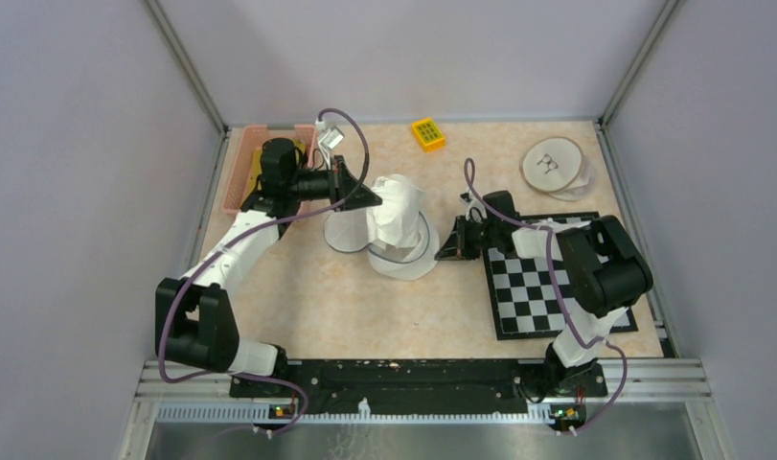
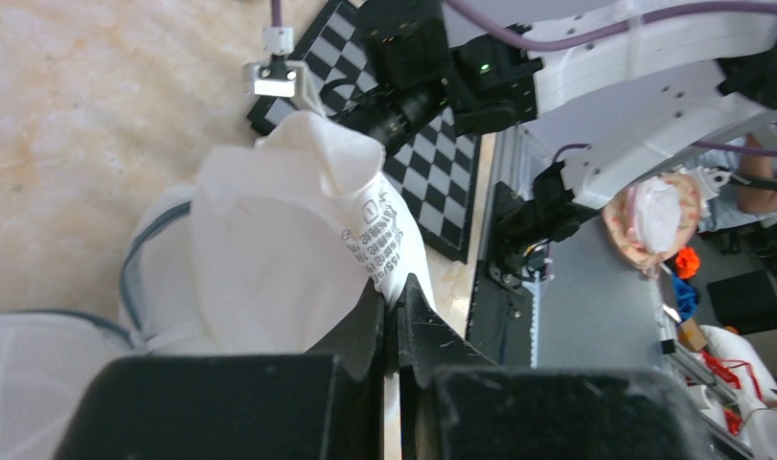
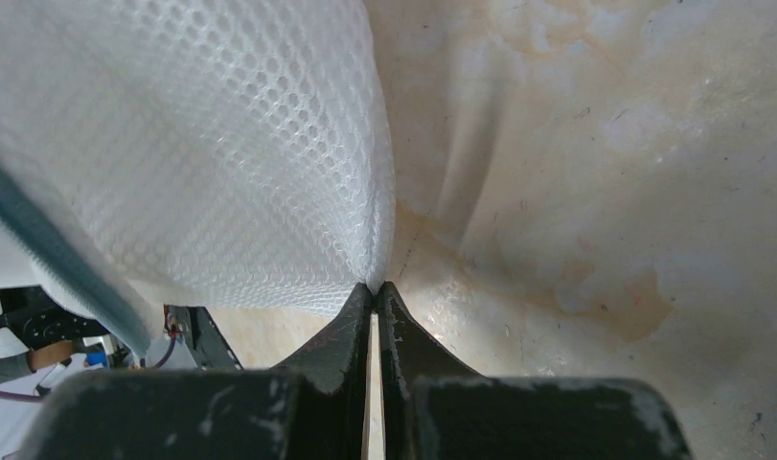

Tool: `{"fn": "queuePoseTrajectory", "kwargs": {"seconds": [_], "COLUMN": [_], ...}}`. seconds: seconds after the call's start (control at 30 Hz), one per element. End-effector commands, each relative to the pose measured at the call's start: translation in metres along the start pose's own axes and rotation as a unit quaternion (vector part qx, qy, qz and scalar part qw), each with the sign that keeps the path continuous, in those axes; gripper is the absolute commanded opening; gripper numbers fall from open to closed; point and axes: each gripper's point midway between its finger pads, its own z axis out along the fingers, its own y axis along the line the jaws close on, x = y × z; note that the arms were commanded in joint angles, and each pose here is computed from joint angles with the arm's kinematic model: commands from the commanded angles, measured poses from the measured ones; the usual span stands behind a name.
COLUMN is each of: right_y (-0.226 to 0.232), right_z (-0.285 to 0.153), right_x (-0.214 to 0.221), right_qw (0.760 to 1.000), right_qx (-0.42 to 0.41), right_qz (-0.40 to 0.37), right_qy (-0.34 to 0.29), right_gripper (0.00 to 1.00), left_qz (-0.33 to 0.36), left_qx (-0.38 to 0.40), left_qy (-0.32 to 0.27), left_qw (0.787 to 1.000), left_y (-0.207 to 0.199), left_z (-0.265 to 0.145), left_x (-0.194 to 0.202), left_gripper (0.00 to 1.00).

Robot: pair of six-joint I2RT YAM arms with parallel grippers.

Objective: Unzip the laundry bag and remove the bra
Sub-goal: Pick up the bra from the laundry bag.

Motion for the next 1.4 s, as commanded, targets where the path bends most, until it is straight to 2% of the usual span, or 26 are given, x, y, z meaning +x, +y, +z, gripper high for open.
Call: {"fn": "queuePoseTrajectory", "kwargs": {"seconds": [0.0,0.07,0.2,0.37,0.53,0.6,0.93,1.1,1.37], "right_y": [0.007,0.010,0.021,0.045,0.072,0.085,0.170,0.208,0.249], "right_z": [0.000,-0.001,-0.009,-0.032,-0.059,-0.071,-0.137,-0.155,-0.160], "right_x": [-0.018,-0.020,-0.026,-0.039,-0.051,-0.057,-0.095,-0.113,-0.137], "right_qw": [0.999,0.999,0.999,0.996,0.991,0.988,0.955,0.946,0.930], "right_qx": [-0.007,-0.012,-0.028,-0.053,-0.069,-0.076,-0.162,-0.221,-0.307], "right_qz": [-0.025,-0.029,-0.033,-0.056,-0.101,-0.123,-0.218,-0.186,-0.124], "right_qy": [-0.018,-0.019,-0.024,-0.036,-0.048,-0.058,-0.119,-0.148,-0.161], "right_gripper": [0.00,0.02,0.26,0.45,0.63,0.67,0.71,0.72,0.73], "left_qz": [0.052,0.058,0.097,0.149,0.146,0.143,0.125,0.097,0.068], "left_qx": [0.045,0.042,0.027,0.030,0.056,0.057,0.050,0.052,0.051], "left_qy": [-0.034,-0.040,-0.038,-0.031,-0.044,-0.056,-0.155,-0.199,-0.213], "left_qw": [0.997,0.997,0.994,0.988,0.987,0.986,0.979,0.974,0.973], "left_y": [-0.039,-0.041,-0.043,-0.053,-0.068,-0.072,-0.091,-0.097,-0.096], "left_z": [-0.006,-0.007,-0.010,-0.014,-0.015,-0.016,-0.023,-0.027,-0.028], "left_x": [-0.039,-0.044,-0.050,-0.056,-0.061,-0.065,-0.102,-0.116,-0.121], "left_gripper": [0.00,0.00,0.00,0.00,0.00,0.00,0.00,0.00,0.00]}}
